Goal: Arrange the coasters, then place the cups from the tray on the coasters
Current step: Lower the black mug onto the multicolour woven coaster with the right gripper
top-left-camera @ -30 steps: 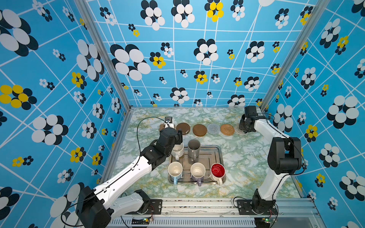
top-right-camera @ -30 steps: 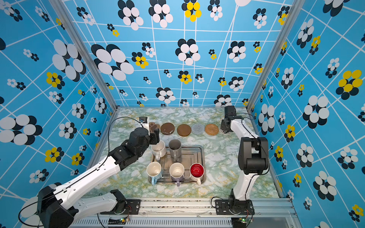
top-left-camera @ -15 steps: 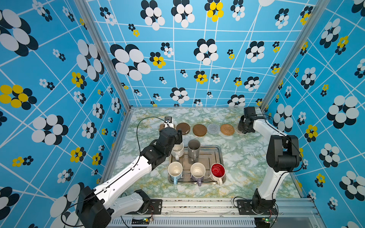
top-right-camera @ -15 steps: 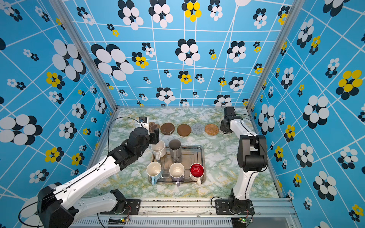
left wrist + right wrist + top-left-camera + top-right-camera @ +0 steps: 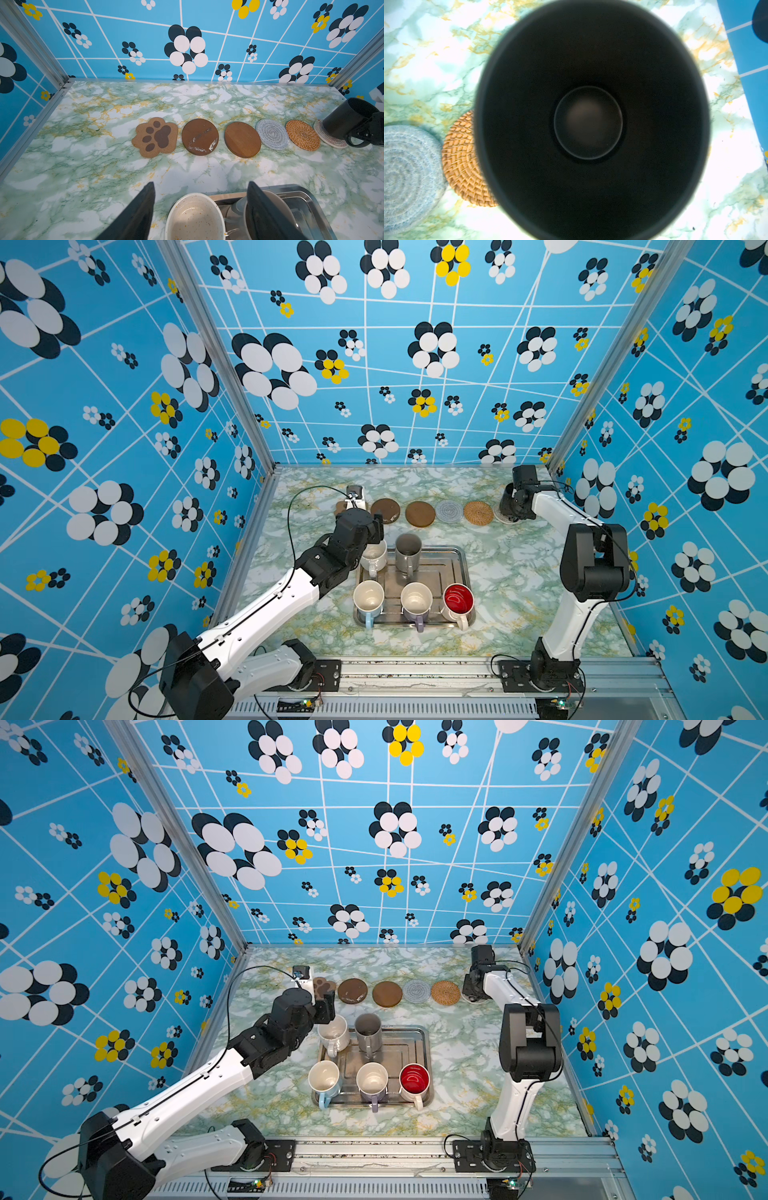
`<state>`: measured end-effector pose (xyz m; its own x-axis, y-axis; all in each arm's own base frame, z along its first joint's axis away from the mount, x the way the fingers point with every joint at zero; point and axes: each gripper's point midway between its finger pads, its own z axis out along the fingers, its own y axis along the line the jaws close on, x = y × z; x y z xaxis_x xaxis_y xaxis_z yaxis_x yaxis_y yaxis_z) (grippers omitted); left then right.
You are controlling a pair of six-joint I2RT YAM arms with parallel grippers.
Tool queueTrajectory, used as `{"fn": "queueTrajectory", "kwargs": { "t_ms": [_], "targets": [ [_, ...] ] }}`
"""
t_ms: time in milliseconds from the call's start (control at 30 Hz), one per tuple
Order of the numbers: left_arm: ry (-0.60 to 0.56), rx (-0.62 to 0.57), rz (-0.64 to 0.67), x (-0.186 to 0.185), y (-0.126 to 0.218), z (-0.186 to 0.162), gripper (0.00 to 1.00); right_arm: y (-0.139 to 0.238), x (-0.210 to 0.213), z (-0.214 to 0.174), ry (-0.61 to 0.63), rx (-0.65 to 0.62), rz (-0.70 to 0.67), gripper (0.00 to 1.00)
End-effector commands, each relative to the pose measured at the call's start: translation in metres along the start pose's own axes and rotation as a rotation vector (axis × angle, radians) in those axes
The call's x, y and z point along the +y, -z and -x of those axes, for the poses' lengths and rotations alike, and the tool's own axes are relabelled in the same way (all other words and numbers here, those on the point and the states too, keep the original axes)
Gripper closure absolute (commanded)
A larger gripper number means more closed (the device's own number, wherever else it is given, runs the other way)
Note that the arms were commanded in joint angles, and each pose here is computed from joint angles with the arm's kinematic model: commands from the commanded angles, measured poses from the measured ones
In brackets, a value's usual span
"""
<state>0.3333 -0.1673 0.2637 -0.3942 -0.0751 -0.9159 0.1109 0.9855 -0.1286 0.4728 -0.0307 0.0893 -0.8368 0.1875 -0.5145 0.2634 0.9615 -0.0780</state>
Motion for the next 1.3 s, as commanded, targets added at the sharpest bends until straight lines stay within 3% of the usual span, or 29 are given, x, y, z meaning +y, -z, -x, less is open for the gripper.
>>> {"fn": "queueTrajectory", "kwargs": {
  "t_ms": [0, 1267],
  "targets": [
    [0.017, -0.008, 0.004, 0.004, 0.0, 0.0, 0.29, 0.006, 0.0, 0.028, -0.024, -0.086, 0.006, 1.0],
    [0.02, -0.011, 0.003, 0.005, 0.002, 0.001, 0.29, -0.005, 0.001, 0.017, -0.031, -0.04, 0.006, 1.0]
  ]
}}
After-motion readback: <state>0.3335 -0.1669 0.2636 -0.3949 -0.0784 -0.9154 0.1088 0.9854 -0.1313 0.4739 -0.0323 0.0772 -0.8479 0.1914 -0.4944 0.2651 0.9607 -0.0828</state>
